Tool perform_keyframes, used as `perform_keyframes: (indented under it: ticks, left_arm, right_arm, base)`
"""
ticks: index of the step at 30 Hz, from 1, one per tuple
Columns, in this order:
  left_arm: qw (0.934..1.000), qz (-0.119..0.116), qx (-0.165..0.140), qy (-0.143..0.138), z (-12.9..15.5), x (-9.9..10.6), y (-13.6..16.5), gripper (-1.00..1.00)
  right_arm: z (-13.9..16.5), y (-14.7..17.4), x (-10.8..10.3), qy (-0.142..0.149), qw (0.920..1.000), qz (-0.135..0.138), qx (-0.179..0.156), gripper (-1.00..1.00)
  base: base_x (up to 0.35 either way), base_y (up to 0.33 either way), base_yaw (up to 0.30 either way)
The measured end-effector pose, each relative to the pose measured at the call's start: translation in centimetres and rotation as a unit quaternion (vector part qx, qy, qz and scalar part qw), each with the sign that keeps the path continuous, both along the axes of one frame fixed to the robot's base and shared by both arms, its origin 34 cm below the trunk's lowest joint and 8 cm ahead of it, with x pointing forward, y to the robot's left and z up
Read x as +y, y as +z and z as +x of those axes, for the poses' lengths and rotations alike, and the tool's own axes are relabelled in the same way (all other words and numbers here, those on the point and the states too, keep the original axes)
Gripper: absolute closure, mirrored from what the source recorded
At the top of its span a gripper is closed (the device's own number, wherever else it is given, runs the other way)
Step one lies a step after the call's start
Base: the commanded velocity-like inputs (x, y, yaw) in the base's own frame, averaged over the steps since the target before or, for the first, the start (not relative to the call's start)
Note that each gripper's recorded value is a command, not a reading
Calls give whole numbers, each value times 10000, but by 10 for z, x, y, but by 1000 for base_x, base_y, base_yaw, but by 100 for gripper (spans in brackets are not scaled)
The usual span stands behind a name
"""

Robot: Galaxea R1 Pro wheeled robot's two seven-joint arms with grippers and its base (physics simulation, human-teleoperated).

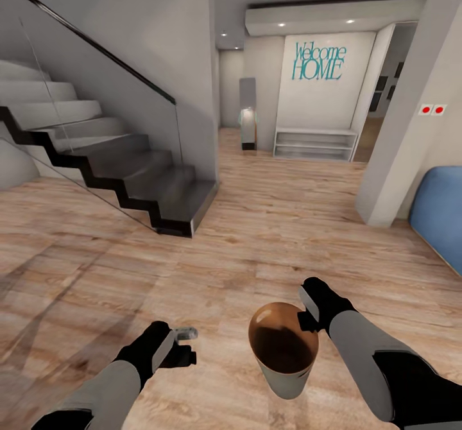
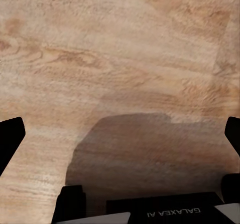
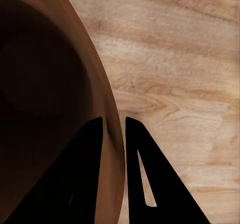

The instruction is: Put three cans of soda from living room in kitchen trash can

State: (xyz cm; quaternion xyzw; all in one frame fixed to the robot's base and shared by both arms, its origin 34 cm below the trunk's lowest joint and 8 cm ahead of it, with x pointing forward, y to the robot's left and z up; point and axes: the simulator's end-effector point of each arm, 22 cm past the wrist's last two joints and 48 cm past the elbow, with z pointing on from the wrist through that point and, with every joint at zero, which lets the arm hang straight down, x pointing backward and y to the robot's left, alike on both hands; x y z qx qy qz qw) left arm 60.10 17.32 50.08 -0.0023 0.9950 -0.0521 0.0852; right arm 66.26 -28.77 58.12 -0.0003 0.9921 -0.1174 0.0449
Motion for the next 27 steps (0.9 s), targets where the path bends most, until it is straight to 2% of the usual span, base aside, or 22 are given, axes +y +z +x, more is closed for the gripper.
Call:
perform_keyframes:
  ticks: [10,27]
  left_arm:
    - [10000,-2,-21,17,1,1,0,-100]
    - [9999,-7,-144,56,9,4,32,-100]
  right_arm:
    - [-1,-1,-3,-10,10000,-19,-1,100]
    - [3,31,-3,-6,10000,-21,-7,100]
  base:
    - [0,0,0]
    - [0,0,0]
